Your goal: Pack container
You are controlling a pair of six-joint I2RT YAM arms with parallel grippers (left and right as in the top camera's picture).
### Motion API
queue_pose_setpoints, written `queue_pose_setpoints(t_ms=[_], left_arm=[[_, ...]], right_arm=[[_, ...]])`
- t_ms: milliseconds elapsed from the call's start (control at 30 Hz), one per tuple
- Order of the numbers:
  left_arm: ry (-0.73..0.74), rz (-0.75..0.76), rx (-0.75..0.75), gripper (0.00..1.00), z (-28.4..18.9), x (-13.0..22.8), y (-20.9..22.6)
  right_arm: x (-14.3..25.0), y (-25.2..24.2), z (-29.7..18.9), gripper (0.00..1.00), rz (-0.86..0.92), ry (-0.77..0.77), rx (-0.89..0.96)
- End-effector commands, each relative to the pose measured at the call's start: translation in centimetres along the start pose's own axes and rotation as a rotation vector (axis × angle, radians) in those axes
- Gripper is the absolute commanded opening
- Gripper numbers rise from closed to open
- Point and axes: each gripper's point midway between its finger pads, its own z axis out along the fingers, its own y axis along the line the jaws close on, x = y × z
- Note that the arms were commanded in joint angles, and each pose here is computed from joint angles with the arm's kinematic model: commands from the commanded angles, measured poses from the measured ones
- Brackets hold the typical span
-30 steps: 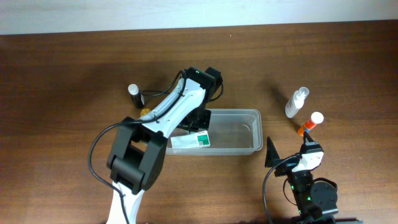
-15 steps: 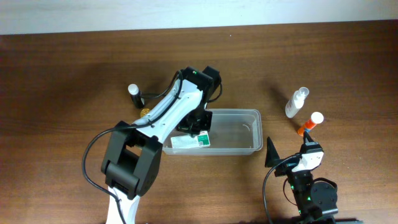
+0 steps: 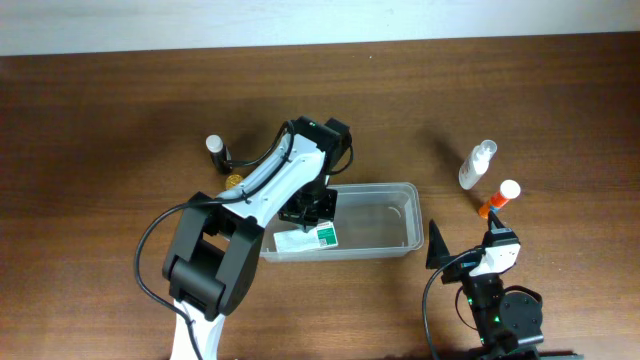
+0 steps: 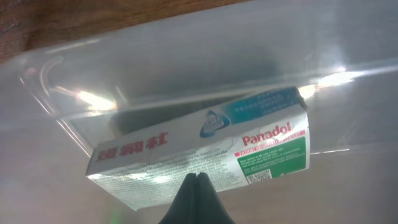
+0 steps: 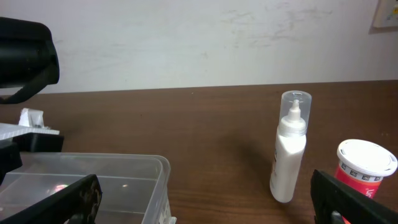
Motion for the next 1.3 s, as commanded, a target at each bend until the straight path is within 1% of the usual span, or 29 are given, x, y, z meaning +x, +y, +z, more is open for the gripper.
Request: queue_pose_setpoints(t_ms=[0,200,333,533,667,733,900,1067,1267], left_arm=[[-0.004,0.001,0.012,0.0,-0.5,0.5,-0.1],[-0.009,0.041,0.015,0.0,-0.6,0.3,-0.1],[-0.028,0.042,0.008,0.0,-0.9,-0.2,0.3],[-0.115,0.044,-0.115,0.0,-1.2,-1.9,2.2],[-0.165,0.043,-0.134,0.0,-1.5,-3.0,2.4],[-0.196,0.042,-0.131,0.0,-1.6,-3.7,2.2],[-0.278,0.1,-0.107,0.0,-2.4,-5.5,1.4],[-0.371,0.114,-0.077,0.0,-3.9,-6.9,0.8],[-0.477,0.11,-0.04,0.0,-7.7,-6.8,0.5]], right_arm=[[0.2,-0.2,0.0,0.98,-0.007,0.002,0.007],[0.2,-0.2,0.0,0.98,-0.007,0.002,0.007],[0.2,-0.2,0.0,0.98,-0.007,0.002,0.007],[0.2,-0.2,0.0,0.98,-0.007,0.002,0.007],[0.2,-0.2,0.0,0.98,-0.007,0.002,0.007],[0.2,-0.2,0.0,0.98,-0.007,0.002,0.007],[0.2,-0.2,0.0,0.98,-0.007,0.002,0.007],[0.2,-0.2,0.0,0.98,-0.007,0.002,0.007],[0.2,-0.2,0.0,0.98,-0.007,0.002,0.007]])
